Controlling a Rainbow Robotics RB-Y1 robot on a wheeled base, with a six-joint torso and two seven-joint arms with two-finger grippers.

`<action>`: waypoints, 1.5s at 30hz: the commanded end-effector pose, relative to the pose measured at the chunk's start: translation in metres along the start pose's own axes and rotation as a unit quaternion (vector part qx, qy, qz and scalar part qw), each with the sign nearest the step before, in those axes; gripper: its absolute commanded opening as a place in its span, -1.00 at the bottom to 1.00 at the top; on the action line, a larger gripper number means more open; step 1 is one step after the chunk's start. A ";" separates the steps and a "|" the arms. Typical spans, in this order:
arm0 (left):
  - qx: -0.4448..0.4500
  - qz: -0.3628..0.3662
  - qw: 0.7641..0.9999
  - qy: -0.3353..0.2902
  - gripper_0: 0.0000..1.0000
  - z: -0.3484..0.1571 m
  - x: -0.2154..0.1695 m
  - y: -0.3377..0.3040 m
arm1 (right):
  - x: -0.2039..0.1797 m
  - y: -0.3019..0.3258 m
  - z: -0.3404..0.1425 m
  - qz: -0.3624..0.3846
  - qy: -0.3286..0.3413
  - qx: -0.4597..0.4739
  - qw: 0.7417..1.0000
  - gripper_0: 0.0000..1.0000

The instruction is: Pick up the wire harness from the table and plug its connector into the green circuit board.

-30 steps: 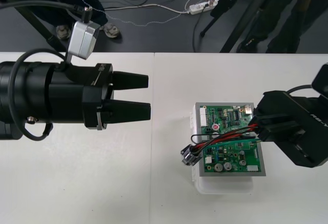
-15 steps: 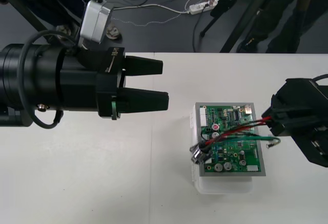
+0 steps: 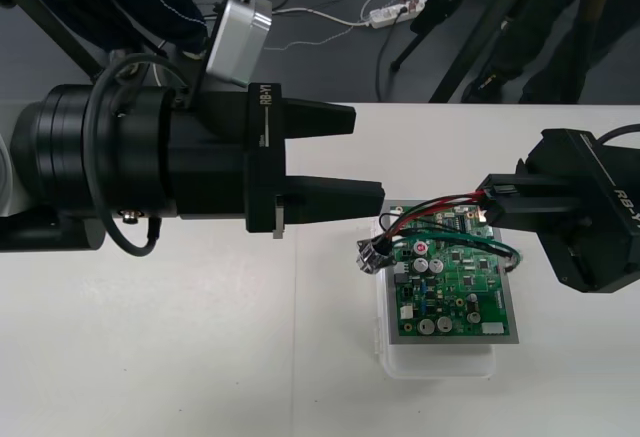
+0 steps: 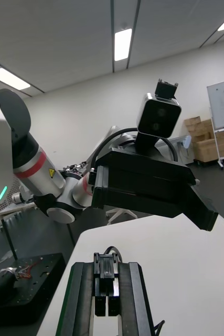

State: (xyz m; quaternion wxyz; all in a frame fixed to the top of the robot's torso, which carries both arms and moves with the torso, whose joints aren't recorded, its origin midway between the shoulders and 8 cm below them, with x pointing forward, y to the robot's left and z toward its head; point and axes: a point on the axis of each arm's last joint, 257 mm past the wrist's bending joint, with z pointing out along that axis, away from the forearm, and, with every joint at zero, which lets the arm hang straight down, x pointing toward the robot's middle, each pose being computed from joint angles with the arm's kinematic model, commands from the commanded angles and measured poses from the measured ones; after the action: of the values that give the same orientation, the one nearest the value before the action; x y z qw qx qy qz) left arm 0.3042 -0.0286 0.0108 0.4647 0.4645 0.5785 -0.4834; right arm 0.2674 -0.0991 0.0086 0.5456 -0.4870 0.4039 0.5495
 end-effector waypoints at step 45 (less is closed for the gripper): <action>0.053 0.086 0.994 -0.038 -0.16 0.043 -0.021 -0.040 | -0.002 0.004 0.022 -0.091 0.010 0.014 0.996 -1.00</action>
State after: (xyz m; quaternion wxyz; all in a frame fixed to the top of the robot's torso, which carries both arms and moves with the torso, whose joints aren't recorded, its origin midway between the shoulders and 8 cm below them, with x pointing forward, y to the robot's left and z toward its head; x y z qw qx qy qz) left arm 0.2800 -0.0693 0.0114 0.4690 0.4987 0.5339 -0.4963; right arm 0.2667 -0.0726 0.0100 0.5787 -0.5108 0.3922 0.5003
